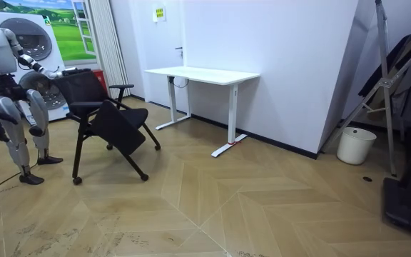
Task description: Push chair
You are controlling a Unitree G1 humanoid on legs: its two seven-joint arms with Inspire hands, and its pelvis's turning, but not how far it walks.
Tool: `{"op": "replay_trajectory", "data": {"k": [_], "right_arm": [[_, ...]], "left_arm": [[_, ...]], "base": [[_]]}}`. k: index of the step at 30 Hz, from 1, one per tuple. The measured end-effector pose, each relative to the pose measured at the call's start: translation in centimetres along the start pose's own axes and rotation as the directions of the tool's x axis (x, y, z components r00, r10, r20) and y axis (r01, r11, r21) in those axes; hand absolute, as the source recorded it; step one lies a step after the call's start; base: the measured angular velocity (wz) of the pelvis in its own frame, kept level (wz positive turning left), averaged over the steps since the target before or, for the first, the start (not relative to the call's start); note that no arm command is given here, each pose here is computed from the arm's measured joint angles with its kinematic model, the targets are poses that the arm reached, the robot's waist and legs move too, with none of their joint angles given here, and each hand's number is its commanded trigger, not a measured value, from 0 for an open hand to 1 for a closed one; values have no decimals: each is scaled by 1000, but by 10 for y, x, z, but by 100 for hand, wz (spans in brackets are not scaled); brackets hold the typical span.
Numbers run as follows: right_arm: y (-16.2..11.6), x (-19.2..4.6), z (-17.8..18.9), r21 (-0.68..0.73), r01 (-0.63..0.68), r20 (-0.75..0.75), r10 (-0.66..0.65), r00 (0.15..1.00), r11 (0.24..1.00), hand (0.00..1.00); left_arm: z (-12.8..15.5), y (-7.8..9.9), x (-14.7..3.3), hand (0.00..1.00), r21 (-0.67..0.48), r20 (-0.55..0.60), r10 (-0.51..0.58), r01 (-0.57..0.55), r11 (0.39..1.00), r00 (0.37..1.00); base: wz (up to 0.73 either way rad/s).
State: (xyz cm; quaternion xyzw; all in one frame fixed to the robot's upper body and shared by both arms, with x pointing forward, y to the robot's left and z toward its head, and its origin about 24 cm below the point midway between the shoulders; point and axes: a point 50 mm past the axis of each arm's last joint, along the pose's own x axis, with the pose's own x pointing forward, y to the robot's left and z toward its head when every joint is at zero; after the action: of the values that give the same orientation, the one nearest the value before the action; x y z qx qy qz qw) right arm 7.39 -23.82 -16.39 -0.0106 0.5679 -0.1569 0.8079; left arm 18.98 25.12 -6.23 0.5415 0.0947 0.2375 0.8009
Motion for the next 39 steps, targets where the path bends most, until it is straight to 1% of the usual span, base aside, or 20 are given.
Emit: {"op": "replay_trajectory", "data": {"k": [6, 12, 14, 22, 33, 36, 39], "right_arm": [[1, 0, 1, -11, -3, 4, 3, 1000, 1000, 0], [2, 1, 6, -18, -2, 16, 2, 1000, 1000, 0], [3, 1, 9, -30, 1, 25, 0, 1000, 1000, 0], [5, 1, 11, -45, -7, 32, 9, 999, 999, 0], [8, 1, 11, -50, -40, 28, 42, 999, 998, 0], [9, 1, 11, -38, -54, 26, 55, 998, 998, 0], [9, 1, 10, -28, -63, 19, 63, 998, 998, 0]], "left_arm": [[5, -1, 0, 0, 5, 29, -7, 7, 1000, 1000], [21, -1, 8, 0, 31, 124, -2, -2, 1000, 992], [29, -1, 13, 0, 40, 160, -3, -4, 999, 987], [33, -4, 14, 0, 80, 190, -52, 37, 996, 980], [40, -4, 15, 0, 140, 232, -81, 49, 989, 969], [46, -2, 17, 0, 140, 246, -85, 52, 989, 966], [57, 2, 20, 0, 157, 292, -81, 35, 987, 953]], "base": [[0], [0], [0], [-1], [0], [3], [-2]]}}
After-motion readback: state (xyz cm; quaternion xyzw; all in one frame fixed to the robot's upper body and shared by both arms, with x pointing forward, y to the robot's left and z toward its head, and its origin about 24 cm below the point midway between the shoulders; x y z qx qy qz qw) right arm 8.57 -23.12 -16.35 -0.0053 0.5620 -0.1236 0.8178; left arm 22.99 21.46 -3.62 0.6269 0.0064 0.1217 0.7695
